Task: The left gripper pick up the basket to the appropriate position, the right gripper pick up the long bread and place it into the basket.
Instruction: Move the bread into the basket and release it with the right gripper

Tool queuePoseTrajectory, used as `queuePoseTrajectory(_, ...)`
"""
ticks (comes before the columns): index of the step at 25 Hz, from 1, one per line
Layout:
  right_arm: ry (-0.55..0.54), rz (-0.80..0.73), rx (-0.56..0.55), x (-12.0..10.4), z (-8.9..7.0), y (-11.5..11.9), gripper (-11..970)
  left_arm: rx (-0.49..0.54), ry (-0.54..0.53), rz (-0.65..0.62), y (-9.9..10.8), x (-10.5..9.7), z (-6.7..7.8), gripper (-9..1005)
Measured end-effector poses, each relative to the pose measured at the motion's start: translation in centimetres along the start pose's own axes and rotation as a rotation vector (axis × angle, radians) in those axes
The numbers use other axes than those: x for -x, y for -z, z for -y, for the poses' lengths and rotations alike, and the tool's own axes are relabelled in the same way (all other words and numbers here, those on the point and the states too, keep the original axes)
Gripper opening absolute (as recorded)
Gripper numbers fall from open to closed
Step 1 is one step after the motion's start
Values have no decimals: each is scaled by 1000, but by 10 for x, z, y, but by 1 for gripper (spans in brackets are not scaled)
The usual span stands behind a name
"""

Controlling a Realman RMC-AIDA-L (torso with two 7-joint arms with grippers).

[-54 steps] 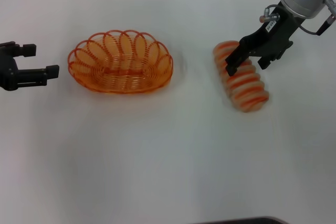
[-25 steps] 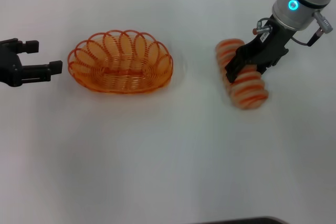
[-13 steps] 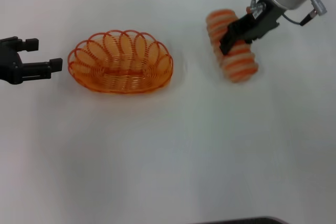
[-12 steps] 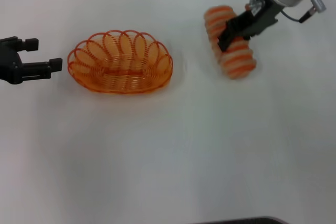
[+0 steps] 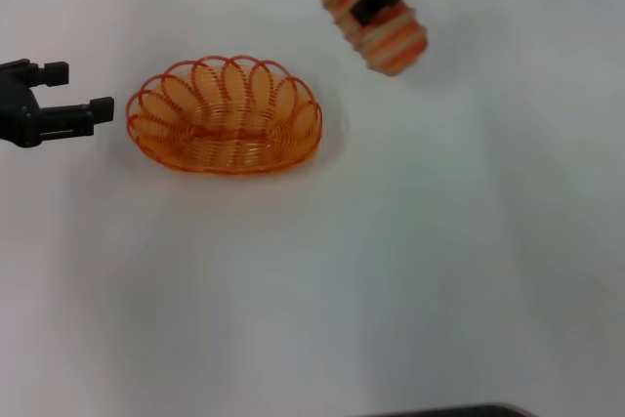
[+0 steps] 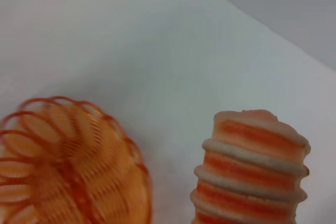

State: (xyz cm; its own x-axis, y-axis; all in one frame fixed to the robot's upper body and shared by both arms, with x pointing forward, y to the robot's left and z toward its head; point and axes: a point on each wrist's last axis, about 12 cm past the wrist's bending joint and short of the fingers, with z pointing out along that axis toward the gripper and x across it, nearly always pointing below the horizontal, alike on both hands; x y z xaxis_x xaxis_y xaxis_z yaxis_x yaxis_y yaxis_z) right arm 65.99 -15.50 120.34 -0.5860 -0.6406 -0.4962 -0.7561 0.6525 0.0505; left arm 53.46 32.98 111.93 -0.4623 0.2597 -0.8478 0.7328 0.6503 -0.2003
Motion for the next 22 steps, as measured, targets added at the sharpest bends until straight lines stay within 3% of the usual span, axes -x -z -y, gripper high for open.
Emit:
queuePoseTrajectory(11, 445, 56, 157, 40, -40, 9, 418, 10, 17, 7, 5, -5, 0, 860)
queuePoseTrajectory(17, 570, 15, 206, 45, -67, -4, 388, 15, 24, 13, 6, -7, 0, 860)
queuePoseTrajectory(22, 588, 6, 204, 41, -72, -14, 369, 22, 26, 32, 7, -5, -1, 860)
